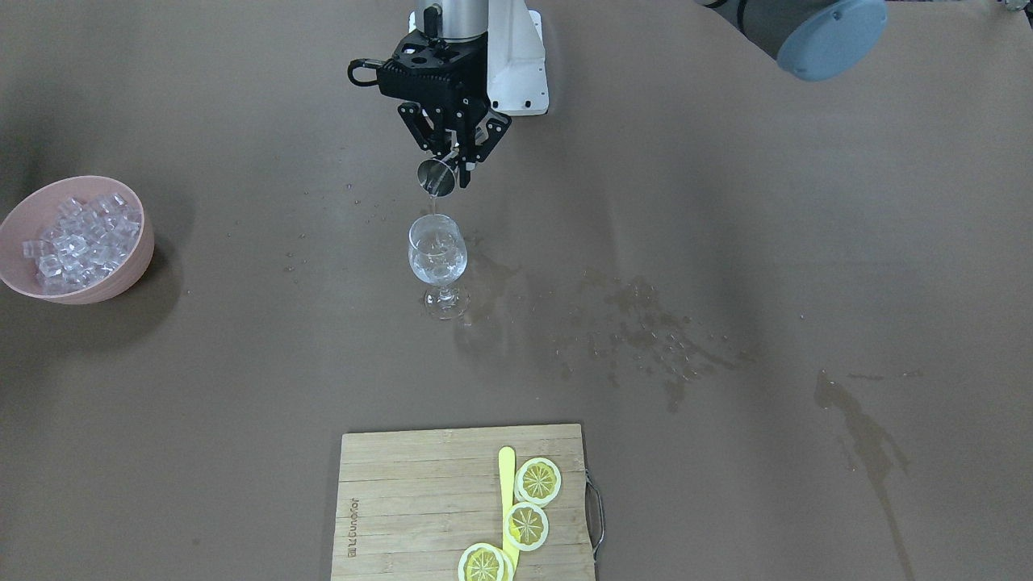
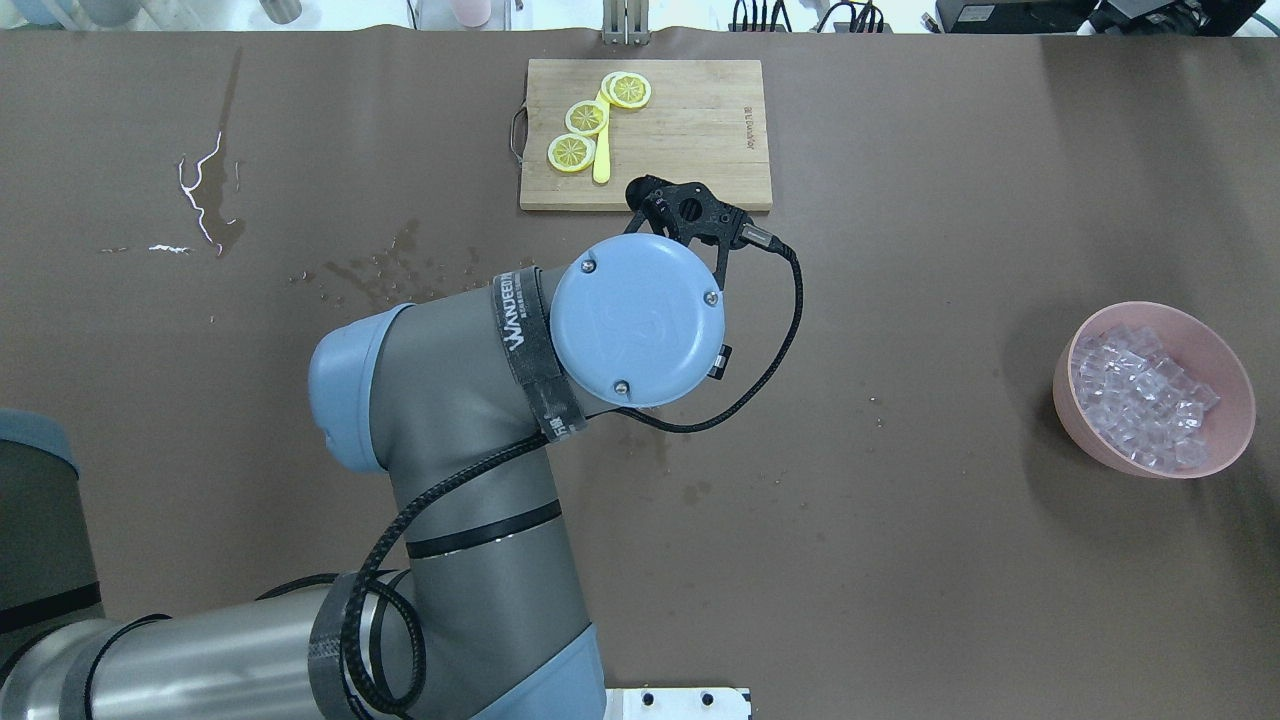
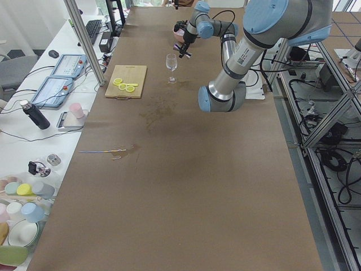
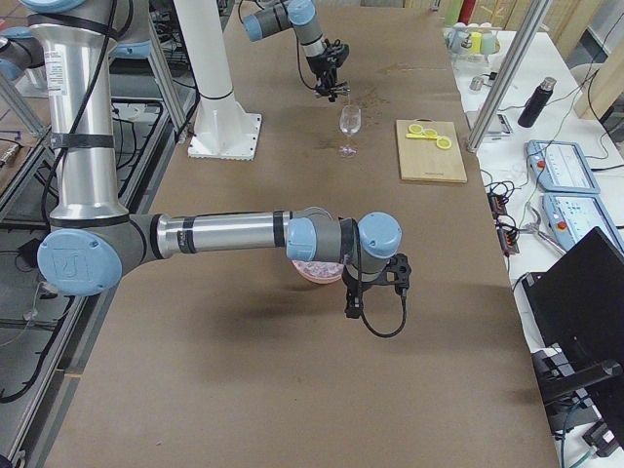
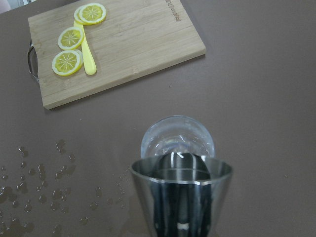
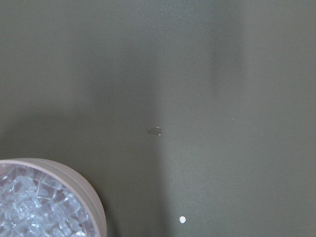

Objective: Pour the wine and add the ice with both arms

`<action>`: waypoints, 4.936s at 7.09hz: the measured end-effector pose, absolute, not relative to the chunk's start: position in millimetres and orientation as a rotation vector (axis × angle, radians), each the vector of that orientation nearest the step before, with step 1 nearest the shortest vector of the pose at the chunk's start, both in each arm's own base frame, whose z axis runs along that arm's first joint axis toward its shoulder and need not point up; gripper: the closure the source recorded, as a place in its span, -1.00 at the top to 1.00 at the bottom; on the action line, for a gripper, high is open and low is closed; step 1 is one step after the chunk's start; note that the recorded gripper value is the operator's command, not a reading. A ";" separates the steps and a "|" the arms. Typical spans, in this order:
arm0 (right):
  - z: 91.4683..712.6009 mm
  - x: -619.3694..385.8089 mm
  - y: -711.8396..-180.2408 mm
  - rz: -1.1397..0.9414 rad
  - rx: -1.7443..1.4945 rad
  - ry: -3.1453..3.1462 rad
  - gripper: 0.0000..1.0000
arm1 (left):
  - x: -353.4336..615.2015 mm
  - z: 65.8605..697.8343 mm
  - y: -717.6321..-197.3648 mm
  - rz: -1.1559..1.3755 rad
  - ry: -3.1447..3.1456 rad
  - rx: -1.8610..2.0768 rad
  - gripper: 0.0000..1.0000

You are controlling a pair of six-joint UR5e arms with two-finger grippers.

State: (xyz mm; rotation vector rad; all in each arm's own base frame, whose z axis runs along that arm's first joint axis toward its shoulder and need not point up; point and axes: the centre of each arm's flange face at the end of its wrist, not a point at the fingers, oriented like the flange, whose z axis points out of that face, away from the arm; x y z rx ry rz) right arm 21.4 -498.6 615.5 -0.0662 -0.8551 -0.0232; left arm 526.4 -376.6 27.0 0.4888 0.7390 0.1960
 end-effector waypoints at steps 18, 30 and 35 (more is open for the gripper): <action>588.0 23.1 -523.8 -0.040 -0.015 -0.815 1.00 | 470.1 -2.2 -429.1 0.216 0.679 0.391 -1.00; 580.2 23.6 -528.0 -0.026 -0.002 -0.804 1.00 | 391.4 400.3 -448.9 -0.794 0.564 1.019 -1.00; 578.9 23.4 -528.5 -0.027 0.000 -0.807 1.00 | 436.1 476.5 -426.7 -0.805 0.451 1.125 -1.00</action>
